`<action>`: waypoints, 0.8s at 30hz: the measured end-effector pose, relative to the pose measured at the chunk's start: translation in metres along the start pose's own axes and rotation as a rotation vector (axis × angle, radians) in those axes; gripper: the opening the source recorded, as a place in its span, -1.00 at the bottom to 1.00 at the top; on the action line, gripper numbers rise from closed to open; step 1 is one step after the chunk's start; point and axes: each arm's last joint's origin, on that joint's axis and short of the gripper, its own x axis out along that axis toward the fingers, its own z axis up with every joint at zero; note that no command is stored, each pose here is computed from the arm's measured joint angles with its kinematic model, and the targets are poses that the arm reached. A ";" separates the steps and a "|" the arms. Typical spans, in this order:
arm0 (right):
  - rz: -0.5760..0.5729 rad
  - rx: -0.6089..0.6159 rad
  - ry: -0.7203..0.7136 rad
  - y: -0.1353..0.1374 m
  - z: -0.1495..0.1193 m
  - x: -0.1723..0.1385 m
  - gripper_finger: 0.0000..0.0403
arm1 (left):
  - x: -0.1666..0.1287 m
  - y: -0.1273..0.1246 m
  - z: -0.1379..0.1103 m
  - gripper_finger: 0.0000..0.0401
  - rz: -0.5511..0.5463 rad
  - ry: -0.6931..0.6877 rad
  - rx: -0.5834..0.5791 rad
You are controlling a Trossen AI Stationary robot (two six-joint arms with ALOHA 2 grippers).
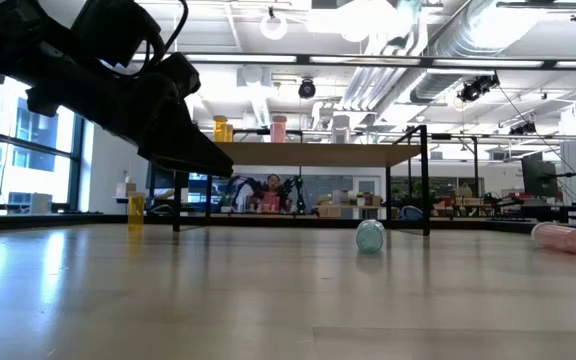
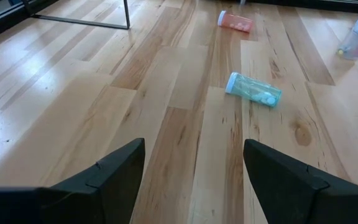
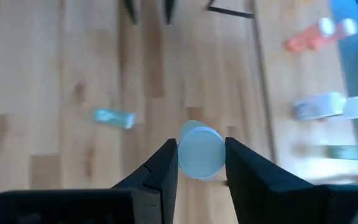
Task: Pick and place medicine bottles onto shelf by color
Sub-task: Align the right blue pill bottle with the other blue pill bottle on the shelf
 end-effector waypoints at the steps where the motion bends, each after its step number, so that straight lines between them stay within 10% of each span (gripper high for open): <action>1: -0.011 0.004 0.000 -0.007 0.001 0.001 -0.51 | 0.000 0.000 0.000 0.32 0.000 0.000 0.000; 24: -0.116 0.530 0.069 -0.177 -0.028 0.029 -0.51 | 0.000 0.000 0.000 0.32 0.000 0.000 -0.009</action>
